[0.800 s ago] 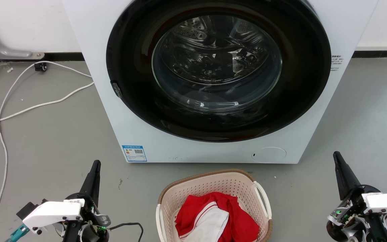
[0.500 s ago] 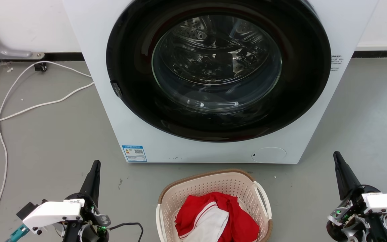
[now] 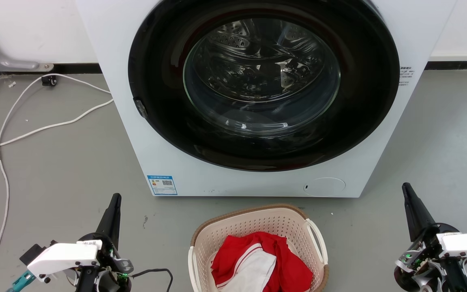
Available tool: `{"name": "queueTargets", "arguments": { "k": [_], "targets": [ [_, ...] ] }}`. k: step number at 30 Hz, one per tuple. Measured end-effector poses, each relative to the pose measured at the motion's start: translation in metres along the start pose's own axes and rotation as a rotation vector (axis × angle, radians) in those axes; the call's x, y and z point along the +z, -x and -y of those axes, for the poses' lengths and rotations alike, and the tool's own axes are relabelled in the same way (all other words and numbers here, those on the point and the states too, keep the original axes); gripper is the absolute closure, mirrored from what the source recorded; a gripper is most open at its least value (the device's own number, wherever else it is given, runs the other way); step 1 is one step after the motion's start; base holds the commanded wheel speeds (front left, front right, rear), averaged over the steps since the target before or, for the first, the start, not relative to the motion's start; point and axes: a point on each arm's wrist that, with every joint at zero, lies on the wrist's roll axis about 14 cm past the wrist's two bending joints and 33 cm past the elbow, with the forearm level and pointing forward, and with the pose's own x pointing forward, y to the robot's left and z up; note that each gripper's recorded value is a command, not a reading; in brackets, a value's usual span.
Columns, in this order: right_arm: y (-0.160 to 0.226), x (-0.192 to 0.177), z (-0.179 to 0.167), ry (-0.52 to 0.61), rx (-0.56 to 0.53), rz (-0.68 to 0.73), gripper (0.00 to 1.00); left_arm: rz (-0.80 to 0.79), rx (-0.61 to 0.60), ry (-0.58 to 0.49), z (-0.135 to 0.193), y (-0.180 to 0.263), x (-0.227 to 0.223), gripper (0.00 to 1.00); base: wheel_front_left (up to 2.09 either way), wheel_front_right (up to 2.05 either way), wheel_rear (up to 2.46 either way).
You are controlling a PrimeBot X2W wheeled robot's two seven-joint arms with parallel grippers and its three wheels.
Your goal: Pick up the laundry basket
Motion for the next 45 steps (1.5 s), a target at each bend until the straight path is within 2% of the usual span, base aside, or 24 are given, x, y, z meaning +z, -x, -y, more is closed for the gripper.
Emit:
{"name": "queueTargets", "arguments": {
  "k": [13, 14, 15, 16, 21, 27, 28, 31, 45],
  "targets": [
    [0.000, 0.000, 0.000, 0.000, 0.000, 0.001, 1.00, 0.000, 0.000, 0.001, 0.000, 0.000, 0.000, 1.00, 0.00, 0.00, 0.00],
    [0.001, 0.000, 0.002, -0.001, -0.005, 0.001, 0.00, 0.000, 0.005, 0.003, -0.002, 0.001, 0.000, 0.00, 0.00, 0.00, 0.00],
    [0.002, 0.000, 0.006, -0.003, -0.018, 0.001, 1.00, 0.000, 0.017, 0.005, -0.006, 0.002, -0.001, 1.00, 0.00, 0.00, 0.00],
    [0.005, 0.000, 0.012, -0.005, -0.036, 0.002, 0.00, 0.001, 0.036, 0.008, -0.012, 0.005, -0.001, 0.00, 0.00, 0.00, 0.00],
    [0.011, -0.001, 0.023, -0.001, -0.066, 0.010, 0.00, 0.000, 0.061, 0.012, -0.021, 0.010, -0.005, 0.00, 0.00, 0.00, 0.00],
    [0.011, -0.003, 0.021, 0.083, -0.064, 0.012, 0.00, -0.009, 0.046, -0.035, -0.016, 0.008, -0.012, 0.00, 0.00, 0.00, 0.00],
    [0.010, -0.003, 0.018, 0.157, -0.058, 0.015, 0.00, -0.015, 0.040, -0.100, -0.013, 0.007, -0.014, 0.00, 0.00, 0.00, 0.00],
    [0.010, -0.003, 0.015, 0.251, -0.049, 0.012, 0.00, -0.021, 0.030, -0.183, -0.010, 0.007, -0.016, 0.00, 0.00, 0.00, 0.00],
    [0.013, -0.016, -0.003, 0.602, 0.012, -0.035, 0.00, -0.026, -0.027, -0.510, 0.005, 0.005, -0.024, 0.00, 0.00, 0.00, 0.00]
  ]
}}
